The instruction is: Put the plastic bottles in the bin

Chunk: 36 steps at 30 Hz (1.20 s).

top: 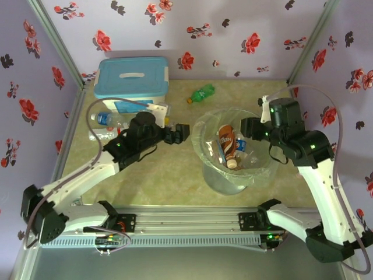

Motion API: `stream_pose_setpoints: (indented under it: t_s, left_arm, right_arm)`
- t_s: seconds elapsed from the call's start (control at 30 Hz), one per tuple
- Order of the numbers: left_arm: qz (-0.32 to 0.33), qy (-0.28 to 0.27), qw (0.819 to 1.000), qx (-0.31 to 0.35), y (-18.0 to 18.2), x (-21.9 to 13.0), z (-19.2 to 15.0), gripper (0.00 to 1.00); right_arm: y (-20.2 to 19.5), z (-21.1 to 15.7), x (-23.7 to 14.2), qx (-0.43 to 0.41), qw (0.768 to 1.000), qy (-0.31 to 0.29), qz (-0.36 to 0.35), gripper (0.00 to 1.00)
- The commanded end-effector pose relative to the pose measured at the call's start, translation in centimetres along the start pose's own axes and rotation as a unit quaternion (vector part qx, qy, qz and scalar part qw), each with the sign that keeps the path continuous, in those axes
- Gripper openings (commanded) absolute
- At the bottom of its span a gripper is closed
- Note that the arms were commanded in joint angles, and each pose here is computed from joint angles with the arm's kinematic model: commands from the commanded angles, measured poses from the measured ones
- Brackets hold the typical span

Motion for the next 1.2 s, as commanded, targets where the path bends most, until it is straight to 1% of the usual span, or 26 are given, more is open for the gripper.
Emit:
stream_pose_setpoints:
  t_s: [0.0, 0.07, 0.1, 0.17, 0.2, 0.23, 0.37, 0.47, 0.53, 0.57, 0.63, 0.67, 0.77, 0.93, 1.07, 1.17]
  left_arm:
    - [0.079, -0.032, 0.995, -0.055, 3.0, -3.6, 1.5, 0.98]
    - [0.131, -0.037, 0.986, -0.100, 5.4, -5.1, 1.0, 0.98]
    - [0.170, -0.042, 0.975, -0.134, 7.2, -5.9, 0.5, 0.98]
    - [0.231, -0.056, 0.948, -0.211, 10.8, -7.3, -0.7, 0.96]
    - [0.253, -0.065, 0.931, -0.256, 12.4, -7.8, -1.4, 0.94]
    - [0.268, -0.070, 0.918, -0.285, 13.9, -8.1, -2.3, 0.96]
    - [0.287, -0.074, 0.892, -0.340, 18.3, -8.1, -3.8, 0.97]
    - [0.306, -0.075, 0.859, -0.403, 22.5, -7.6, -5.4, 0.97]
    - [0.323, -0.092, 0.830, -0.445, 25.6, -7.4, -6.6, 0.97]
    - [0.332, -0.101, 0.819, -0.456, 26.8, -7.4, -7.0, 0.97]
    - [0.353, -0.111, 0.793, -0.484, 29.4, -7.3, -7.9, 0.96]
    - [0.360, -0.110, 0.784, -0.493, 30.2, -7.1, -8.1, 0.96]
    - [0.376, -0.096, 0.767, -0.511, 32.2, -5.9, -8.5, 0.96]
    - [0.392, -0.068, 0.746, -0.534, 35.4, -3.3, -9.0, 0.95]
    - [0.387, -0.063, 0.735, -0.553, 37.1, -1.4, -9.4, 0.94]
    - [0.395, -0.054, 0.717, -0.572, 37.9, -0.6, -10.3, 0.93]
  right_arm:
    - [0.5, 1.9, 0.8, -0.010, 0.999, -0.038, 0.002, 0.56]
    - [0.4, 1.8, 1.2, -0.010, 0.999, -0.037, 0.001, 0.57]
    - [0.4, 1.7, 1.4, -0.009, 0.999, -0.036, 0.002, 0.57]
    - [0.3, 1.5, 1.5, -0.009, 0.999, -0.036, 0.001, 0.59]
    - [0.2, 1.4, 1.5, -0.010, 0.999, -0.035, -0.002, 0.60]
    - [0.1, 1.3, 1.6, -0.011, 0.999, -0.033, -0.004, 0.61]
    - [-0.2, 0.6, 1.8, -0.012, 1.000, -0.024, -0.010, 0.62]
    - [-0.5, -0.3, 1.9, -0.006, 1.000, -0.021, -0.011, 0.63]
    - [-0.8, -0.9, 1.8, -0.003, 1.000, -0.018, -0.015, 0.63]
    - [-0.9, -1.1, 1.7, -0.003, 1.000, -0.016, -0.019, 0.63]
    - [-1.2, -1.6, 1.5, -0.005, 1.000, -0.011, -0.027, 0.64]
    - [-1.3, -1.7, 1.3, -0.007, 0.999, -0.010, -0.029, 0.64]
    - [-1.6, -2.2, 0.9, -0.011, 0.999, -0.010, -0.034, 0.64]
    - [-1.8, -2.9, 0.4, -0.010, 0.999, -0.013, -0.030, 0.65]
    - [-2.0, -3.1, 0.1, -0.011, 0.999, -0.014, -0.031, 0.65]
    - [-2.1, -3.4, 0.0, -0.012, 0.999, -0.016, -0.033, 0.65]
Point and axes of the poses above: each hand's point on the last joint's axis, 136 mm out from that joint toward the fingers, its own x axis out along the fingers, its own y axis along the line the jaws close on, z = x × y, the point moved 5 cm from there along -x, back along the fingers, and after that the axes turned 2 degrees about x, right-handed, at the moved point
